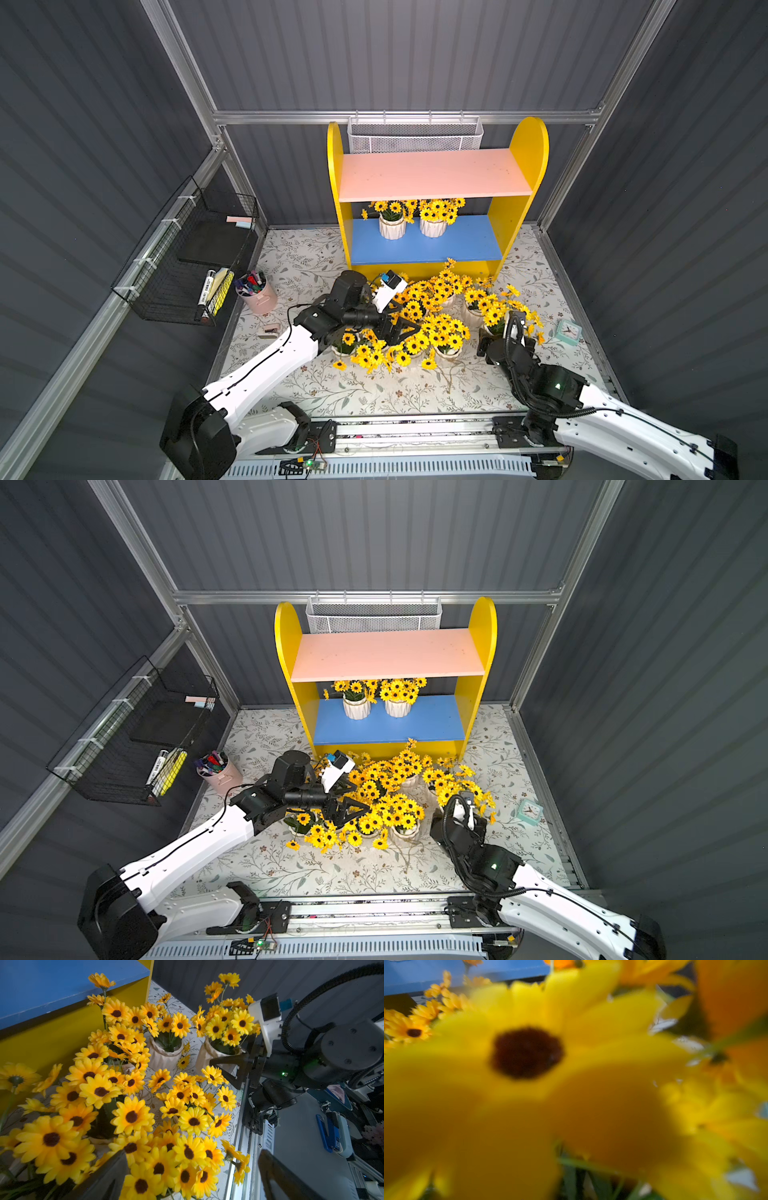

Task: Take the sunflower pots off the shelves
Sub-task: Place the sunflower pot at the center of the board.

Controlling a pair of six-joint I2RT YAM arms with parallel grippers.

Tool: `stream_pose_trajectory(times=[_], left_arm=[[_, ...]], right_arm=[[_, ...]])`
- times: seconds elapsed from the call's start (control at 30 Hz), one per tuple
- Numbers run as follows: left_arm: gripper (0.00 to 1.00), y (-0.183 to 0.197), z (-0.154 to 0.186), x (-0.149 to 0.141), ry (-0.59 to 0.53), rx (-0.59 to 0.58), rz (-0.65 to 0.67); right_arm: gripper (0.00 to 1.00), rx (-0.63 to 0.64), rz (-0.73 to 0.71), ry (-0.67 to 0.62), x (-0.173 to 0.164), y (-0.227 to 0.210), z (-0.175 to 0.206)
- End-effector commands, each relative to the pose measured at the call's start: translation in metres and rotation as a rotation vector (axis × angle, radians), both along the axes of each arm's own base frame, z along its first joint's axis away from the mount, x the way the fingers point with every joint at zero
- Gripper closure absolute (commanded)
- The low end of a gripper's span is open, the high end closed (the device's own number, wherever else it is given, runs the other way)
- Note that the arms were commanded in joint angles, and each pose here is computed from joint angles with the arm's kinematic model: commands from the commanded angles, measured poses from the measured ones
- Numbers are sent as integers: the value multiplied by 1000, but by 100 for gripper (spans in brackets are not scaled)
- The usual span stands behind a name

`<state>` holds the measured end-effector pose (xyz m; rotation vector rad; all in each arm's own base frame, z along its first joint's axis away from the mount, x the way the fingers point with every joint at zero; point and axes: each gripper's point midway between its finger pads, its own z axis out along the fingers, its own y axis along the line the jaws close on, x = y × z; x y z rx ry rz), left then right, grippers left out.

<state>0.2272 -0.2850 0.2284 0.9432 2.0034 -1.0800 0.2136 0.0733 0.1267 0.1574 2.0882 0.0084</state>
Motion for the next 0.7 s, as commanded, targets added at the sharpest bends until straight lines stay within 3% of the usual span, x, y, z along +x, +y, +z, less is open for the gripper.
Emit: stream_pose_trajectory(times=[0.0,0.1,0.47,0.5,0.57,0.6,0.67], left_arm=[[1,0,11,-1,-46,3,-8],[1,1,10,-1,-48,10,-6],[1,9,9,2,-101,44,20],[1,10,9,3,-104,48,27],[0,11,9,4,-111,57,36],[1,12,9,5,-115,60,37],[1,13,7,6,-116,74,46]], right_arm=[[100,144,-84,-75,6,2,-2],[100,131,-102,-46,6,3,-24],[100,108,-78,-76,10,13,-48],[90,105,-55,-67,10,17,-49],[49,93,-97,-39,8,12,-52],[37,90,-112,-29,7,10,-52],[2,71,-92,22,5,15,-58]])
